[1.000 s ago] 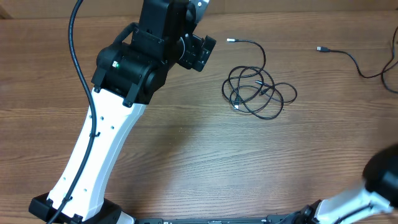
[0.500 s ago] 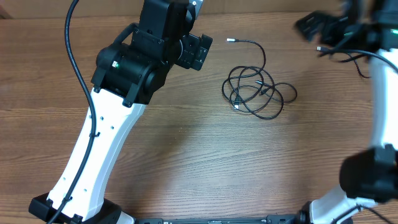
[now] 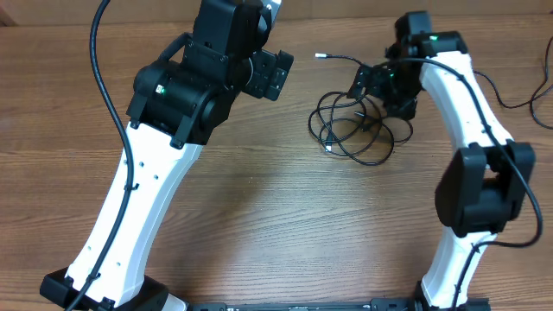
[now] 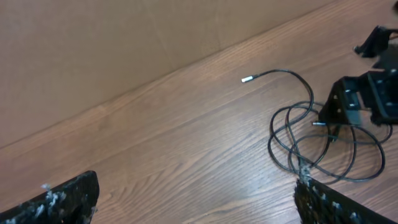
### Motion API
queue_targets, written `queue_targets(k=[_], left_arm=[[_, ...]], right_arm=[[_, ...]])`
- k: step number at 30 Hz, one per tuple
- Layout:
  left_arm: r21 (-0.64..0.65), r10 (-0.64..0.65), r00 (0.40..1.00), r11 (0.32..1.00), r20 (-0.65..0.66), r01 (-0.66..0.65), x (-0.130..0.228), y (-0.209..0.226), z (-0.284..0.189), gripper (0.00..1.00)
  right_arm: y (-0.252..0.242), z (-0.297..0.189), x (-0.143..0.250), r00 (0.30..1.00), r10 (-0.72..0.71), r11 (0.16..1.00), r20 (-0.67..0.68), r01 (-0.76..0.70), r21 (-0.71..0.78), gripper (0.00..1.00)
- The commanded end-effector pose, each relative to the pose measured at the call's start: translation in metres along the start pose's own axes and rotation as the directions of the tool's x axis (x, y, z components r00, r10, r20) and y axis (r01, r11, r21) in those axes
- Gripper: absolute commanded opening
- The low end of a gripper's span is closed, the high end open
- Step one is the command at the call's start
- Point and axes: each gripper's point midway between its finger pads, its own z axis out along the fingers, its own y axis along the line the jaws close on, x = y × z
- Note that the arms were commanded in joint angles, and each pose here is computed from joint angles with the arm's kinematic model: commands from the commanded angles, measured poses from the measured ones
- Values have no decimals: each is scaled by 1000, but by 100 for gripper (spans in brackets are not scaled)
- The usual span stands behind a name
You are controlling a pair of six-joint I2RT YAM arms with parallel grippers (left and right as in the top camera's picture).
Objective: Untangle cables
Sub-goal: 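Reach the right gripper down to the black cable coil and grasp it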
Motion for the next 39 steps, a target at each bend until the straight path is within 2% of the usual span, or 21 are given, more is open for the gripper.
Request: queue_targets(k=[1, 4, 9, 12, 13, 14, 16, 18, 21, 23, 24, 28, 29, 30, 31, 32, 33, 39], left_arm=[[-9, -2, 1000, 1000, 20, 2, -4, 2, -10, 100], [-11, -2, 1000, 1000, 20, 2, -4, 3, -10, 100], [-10, 2, 1000, 1000, 1, -2, 1, 2, -10, 100], [-10, 6, 1000, 1000, -18, -6, 6, 2, -10, 100], [-10, 8, 1000, 1000, -30, -8, 8, 2, -10, 100], [-10, 10, 999, 1000, -37, -10, 10, 2, -10, 100], [-10, 12, 999, 1000, -46, -12, 12, 2, -10, 100], [-9, 13, 999, 1000, -50, -13, 13, 2, -10, 100], [-9, 13, 999, 1000, -50, -13, 14, 2, -10, 100], [-9, 13, 999, 1000, -50, -13, 13, 2, -10, 100], [-9, 13, 999, 1000, -50, -13, 13, 2, -10, 100], [-9, 16, 998, 1000, -63, -16, 17, 2, -10, 100], [-9, 17, 998, 1000, -68, -17, 18, 2, -11, 100], [-9, 17, 997, 1000, -72, -18, 19, 2, -11, 100], [-21, 18, 997, 1000, -77, -20, 20, 4, -11, 100], [-33, 19, 997, 999, -79, -21, 20, 7, -11, 100], [-45, 19, 997, 999, -80, -22, 21, 9, -11, 100], [-60, 19, 997, 998, -80, -23, 21, 11, -11, 100]], right_arm=[[7, 3, 10, 986, 164, 986, -6, -164, 28, 100], [12, 7, 25, 978, 203, 978, -42, -200, 56, 100], [17, 29, 58, 978, 172, 982, -118, -160, 103, 100], [19, 45, 73, 987, 40, 994, -155, -24, 103, 100], [21, 52, 78, 983, -86, 991, -165, 102, 91, 99], [21, 56, 80, 974, -148, 982, -168, 165, 89, 98], [22, 62, 87, 931, -315, 939, -187, 334, 81, 93], [19, 65, 91, 876, -435, 884, -207, 460, 87, 92], [18, 71, 101, 745, -621, 761, -242, 648, 41, 92], [15, 77, 105, 628, -736, 649, -255, 761, -1, 91], [14, 82, 105, 575, -780, 596, -247, 803, -16, 90], [15, 97, 99, 499, -844, 513, -195, 858, -27, 85], [15, 100, 98, 495, -849, 508, -186, 861, -25, 82], [14, 104, 98, 493, -851, 505, -181, 863, -23, 70], [13, 108, 100, 494, -852, 505, -172, 862, -29, 50], [13, 112, 103, 494, -853, 507, -167, 861, -42, 35], [12, 115, 105, 496, -853, 510, -163, 859, -53, 4], [10, 127, 109, 639, -755, 650, -145, 759, -38, 4]])
